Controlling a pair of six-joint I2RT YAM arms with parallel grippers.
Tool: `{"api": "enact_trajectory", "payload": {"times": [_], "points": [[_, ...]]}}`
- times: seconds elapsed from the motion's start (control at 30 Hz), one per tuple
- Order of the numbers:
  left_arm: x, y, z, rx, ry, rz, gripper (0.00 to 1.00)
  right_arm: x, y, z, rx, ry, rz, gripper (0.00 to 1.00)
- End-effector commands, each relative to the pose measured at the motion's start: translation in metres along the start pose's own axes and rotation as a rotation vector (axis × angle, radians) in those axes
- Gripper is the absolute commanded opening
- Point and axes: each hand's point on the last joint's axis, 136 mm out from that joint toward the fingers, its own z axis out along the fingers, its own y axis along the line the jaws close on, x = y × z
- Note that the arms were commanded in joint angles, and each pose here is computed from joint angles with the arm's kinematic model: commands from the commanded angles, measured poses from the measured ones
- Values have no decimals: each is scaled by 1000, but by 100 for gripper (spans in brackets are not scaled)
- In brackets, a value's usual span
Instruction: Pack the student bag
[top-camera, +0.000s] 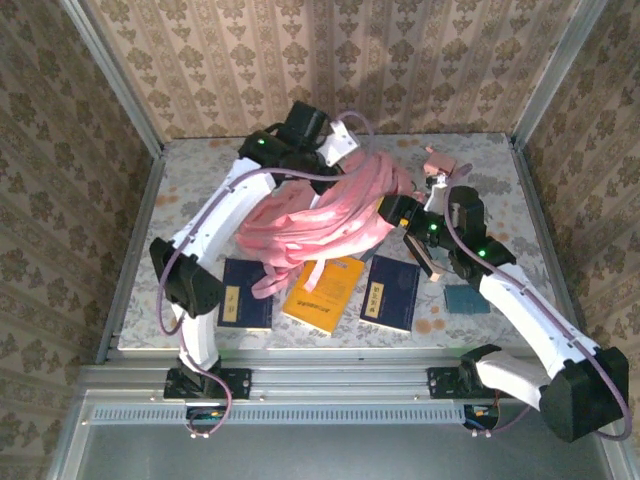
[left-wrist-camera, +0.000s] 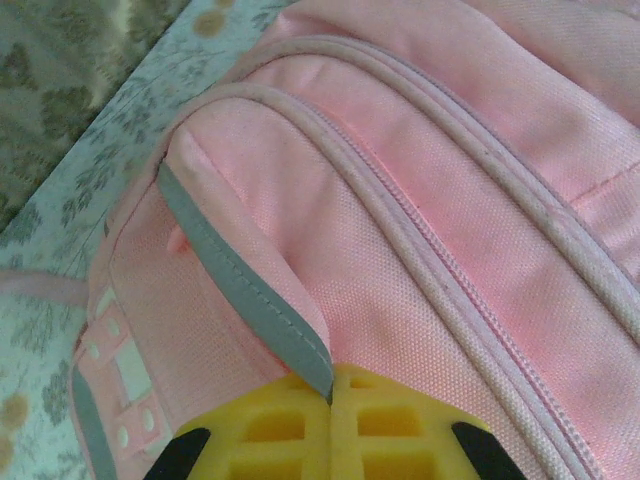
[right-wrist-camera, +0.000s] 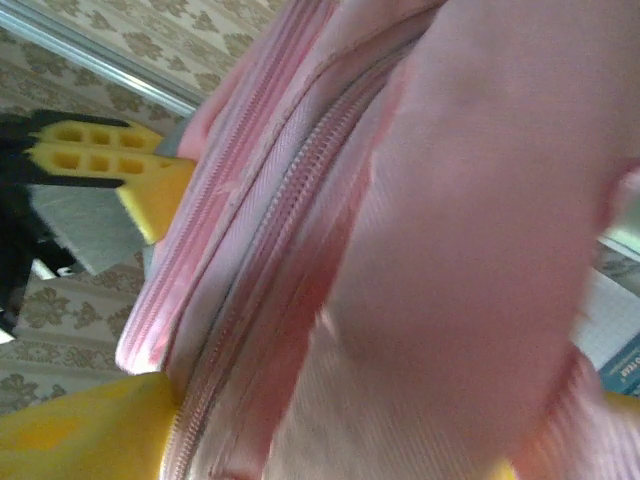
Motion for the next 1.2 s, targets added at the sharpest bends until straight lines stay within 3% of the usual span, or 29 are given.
{"api": "enact_trajectory", "payload": {"times": [0.0, 0.1, 0.23, 0.3, 0.43, 0.57, 0.63, 0.77, 0.9, 0.97, 1.17], "points": [[-42, 6, -23, -84, -138, 197, 0, 11, 0, 11, -63, 21, 53, 70], [-43, 23, -20, -202, -118, 257, 0, 36, -2, 23, -69, 76, 67, 52], [-50, 54, -19, -318, -155, 219, 0, 72, 11, 37, -95, 127, 32, 35], [-51, 69, -20, -337, -170, 148, 3, 93, 17, 47, -101, 161, 15, 34], [-47, 75, -18, -303, -200, 29, 23, 130, 32, 71, -120, 241, -36, 35], [-37, 77, -28, -317, -199, -97, 56, 160, 50, 103, -147, 321, -80, 44], [-26, 87, -43, -360, -188, -202, 63, 172, 67, 118, -186, 346, -101, 49], [13, 122, -95, -420, -215, -576, 66, 209, 111, 151, -276, 460, -177, 58], [77, 155, -142, -396, -310, -1006, 65, 253, 137, 167, -318, 623, -247, 88], [100, 159, -152, -398, -321, -1075, 65, 255, 130, 164, -298, 638, -287, 99], [142, 147, -138, -449, -145, -1124, 73, 240, 86, 131, -147, 595, -447, 100]]}}
